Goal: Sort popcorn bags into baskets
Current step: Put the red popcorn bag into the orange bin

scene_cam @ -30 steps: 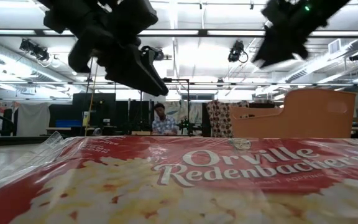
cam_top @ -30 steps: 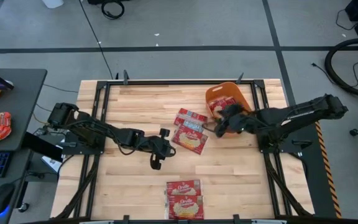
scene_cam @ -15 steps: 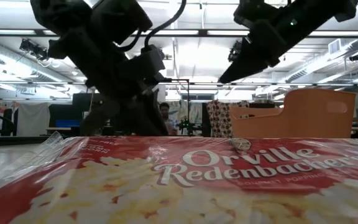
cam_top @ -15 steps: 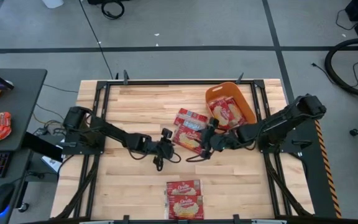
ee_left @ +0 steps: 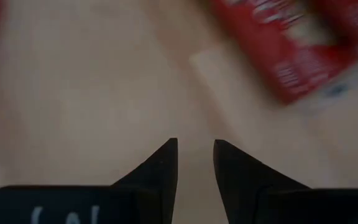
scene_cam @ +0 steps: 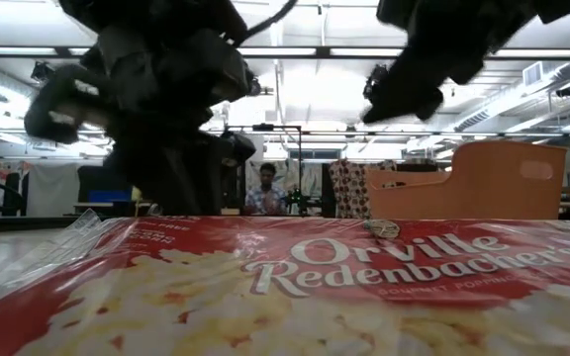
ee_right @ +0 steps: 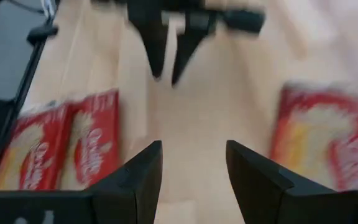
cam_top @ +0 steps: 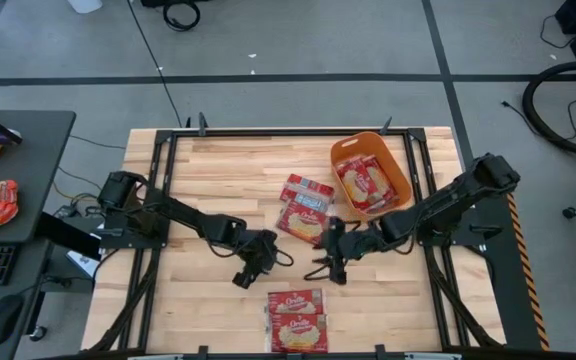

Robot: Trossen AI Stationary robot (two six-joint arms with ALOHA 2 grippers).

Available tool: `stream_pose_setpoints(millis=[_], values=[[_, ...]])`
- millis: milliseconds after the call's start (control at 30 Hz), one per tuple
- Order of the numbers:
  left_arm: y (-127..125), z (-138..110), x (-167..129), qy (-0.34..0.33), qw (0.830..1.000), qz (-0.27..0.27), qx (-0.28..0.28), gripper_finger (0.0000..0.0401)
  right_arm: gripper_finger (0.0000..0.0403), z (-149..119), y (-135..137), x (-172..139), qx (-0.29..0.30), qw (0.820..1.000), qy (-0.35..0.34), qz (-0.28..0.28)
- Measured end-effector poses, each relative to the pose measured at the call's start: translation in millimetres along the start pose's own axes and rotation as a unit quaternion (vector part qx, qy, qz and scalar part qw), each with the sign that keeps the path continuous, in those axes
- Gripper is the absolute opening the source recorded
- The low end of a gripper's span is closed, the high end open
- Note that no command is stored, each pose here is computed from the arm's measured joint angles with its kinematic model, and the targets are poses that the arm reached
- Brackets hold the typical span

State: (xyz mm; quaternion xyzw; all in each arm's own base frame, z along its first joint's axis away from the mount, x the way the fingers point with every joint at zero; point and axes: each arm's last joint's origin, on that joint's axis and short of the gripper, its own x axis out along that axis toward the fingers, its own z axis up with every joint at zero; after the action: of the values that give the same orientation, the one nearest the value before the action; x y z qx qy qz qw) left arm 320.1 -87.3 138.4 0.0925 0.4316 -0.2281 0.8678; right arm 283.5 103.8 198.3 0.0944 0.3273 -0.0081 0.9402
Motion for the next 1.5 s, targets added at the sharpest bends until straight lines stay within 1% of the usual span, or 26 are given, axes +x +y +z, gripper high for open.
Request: stream_pose_setpoints(millis=[67, 133, 300, 400, 500, 600, 733, 900, 1033, 1133, 1233, 1367, 1433, 1500], values=[[-2, 3, 0, -0.013, 0.999, -0.031, -0.015, 0.0107, 0.0182, -7, 7, 8, 0.012, 0.999, 0.027, 0.016], [-2, 4, 0, -0.019, 0.999, -0.033, -0.021, 0.0107, 0.018, -11, 18, 15, 0.006, 0.999, 0.043, 0.028], [-2, 4, -1, -0.011, 0.997, -0.031, -0.063, 0.0107, 0.0171, -11, 57, 31, -0.058, 0.995, 0.049, 0.059], [-3, 6, -8, 0.0, 0.996, -0.032, -0.082, 0.0107, 0.0164, -15, 76, 42, -0.079, 0.993, 0.059, 0.072], [-4, 13, -21, -0.008, 0.996, -0.023, -0.089, 0.0107, 0.016, -21, 91, 55, -0.08, 0.991, 0.07, 0.08], [-4, 15, -30, -0.009, 0.996, -0.005, -0.093, 0.0107, 0.0157, -27, 104, 69, -0.084, 0.99, 0.079, 0.085], [-6, 17, -35, -0.015, 0.996, -0.004, -0.09, 0.0107, 0.0155, -37, 113, 88, -0.083, 0.989, 0.093, 0.083], [-13, 19, -36, -0.019, 0.996, -0.004, -0.082, 0.0107, 0.0155, -48, 111, 105, -0.063, 0.99, 0.112, 0.06], [-17, 21, -35, -0.025, 0.997, -0.003, -0.073, 0.0107, 0.0155, -48, 96, 105, -0.06, 0.989, 0.137, -0.013], [-17, 24, -35, -0.04, 0.997, 0.001, -0.07, 0.0107, 0.0155, -41, 81, 100, -0.082, 0.984, 0.142, -0.065], [-17, 26, -35, -0.05, 0.996, 0.003, -0.071, 0.0107, 0.0155, -33, 68, 95, -0.117, 0.977, 0.151, -0.098], [-16, 27, -35, -0.053, 0.996, 0.007, -0.071, 0.0107, 0.0155, -23, 44, 87, -0.156, 0.959, 0.18, -0.152], [-16, 27, -35, -0.053, 0.996, 0.013, -0.072, 0.0107, 0.0155, -20, 31, 84, -0.168, 0.948, 0.193, -0.191], [-16, 27, -35, -0.051, 0.996, 0.02, -0.073, 0.0107, 0.0155, -15, 19, 82, -0.166, 0.941, 0.196, -0.219]])
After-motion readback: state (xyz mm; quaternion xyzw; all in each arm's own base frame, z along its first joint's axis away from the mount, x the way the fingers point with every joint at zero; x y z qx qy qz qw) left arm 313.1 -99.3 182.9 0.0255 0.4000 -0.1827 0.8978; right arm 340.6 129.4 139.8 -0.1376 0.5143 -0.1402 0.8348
